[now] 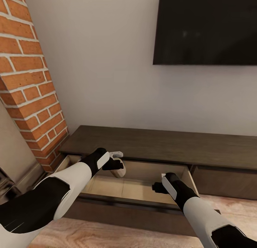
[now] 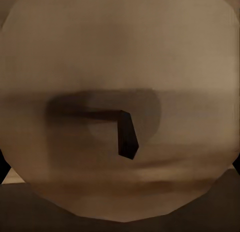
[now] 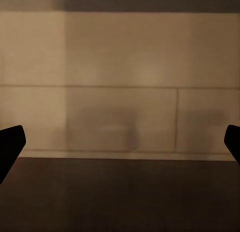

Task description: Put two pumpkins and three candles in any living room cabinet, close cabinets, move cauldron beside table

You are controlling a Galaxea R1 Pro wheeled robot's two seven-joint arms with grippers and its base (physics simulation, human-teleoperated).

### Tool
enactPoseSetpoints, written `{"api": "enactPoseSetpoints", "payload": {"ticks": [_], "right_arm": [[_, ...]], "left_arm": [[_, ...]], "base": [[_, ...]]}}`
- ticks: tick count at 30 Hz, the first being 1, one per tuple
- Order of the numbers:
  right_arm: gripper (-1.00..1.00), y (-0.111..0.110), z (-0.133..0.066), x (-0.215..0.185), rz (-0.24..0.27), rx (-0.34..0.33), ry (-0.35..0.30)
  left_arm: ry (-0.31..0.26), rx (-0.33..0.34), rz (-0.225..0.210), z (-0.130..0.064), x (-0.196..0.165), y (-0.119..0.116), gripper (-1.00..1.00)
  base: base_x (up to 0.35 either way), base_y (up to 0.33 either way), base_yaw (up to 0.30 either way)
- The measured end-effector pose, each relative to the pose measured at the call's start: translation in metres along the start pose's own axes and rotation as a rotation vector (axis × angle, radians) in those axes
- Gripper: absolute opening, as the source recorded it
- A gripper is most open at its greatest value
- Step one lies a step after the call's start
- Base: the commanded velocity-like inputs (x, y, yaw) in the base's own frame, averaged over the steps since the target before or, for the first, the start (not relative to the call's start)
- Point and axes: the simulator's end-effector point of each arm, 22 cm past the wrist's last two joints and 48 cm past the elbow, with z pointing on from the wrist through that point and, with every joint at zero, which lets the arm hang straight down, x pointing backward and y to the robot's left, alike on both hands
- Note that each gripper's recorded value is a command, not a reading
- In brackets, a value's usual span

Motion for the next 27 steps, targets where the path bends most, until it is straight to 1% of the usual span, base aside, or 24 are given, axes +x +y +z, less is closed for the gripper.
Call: {"api": "enactPoseSetpoints", "payload": {"ticks": [7,16,23,26,27], "right_arm": [[1.00,0.000,0.001,0.001,0.000,0.000,0.001],[1.00,0.001,-0.016,-0.011,0.000,0.000,0.002],[1.00,0.001,-0.028,-0.019,0.000,0.001,0.007],[1.00,0.001,-0.029,-0.015,0.000,0.004,0.026],[1.00,0.001,-0.028,-0.010,0.001,0.007,0.042]], "left_arm": [[0.002,0.000,0.000,0.001,0.001,0.000,-1.00],[0.003,0.000,-0.001,-0.015,-0.012,-0.004,-1.00],[0.017,-0.006,-0.004,-0.024,-0.016,-0.003,-1.00],[0.022,-0.006,-0.005,-0.026,-0.019,-0.004,-1.00],[0.023,-0.006,-0.005,-0.028,-0.020,-0.004,-1.00]], "base": [[0.000,0.000,0.000],[0.000,0.000,0.000],[0.000,0.000,0.000],[0.000,0.000,0.000],[0.000,0.000,0.000]]}}
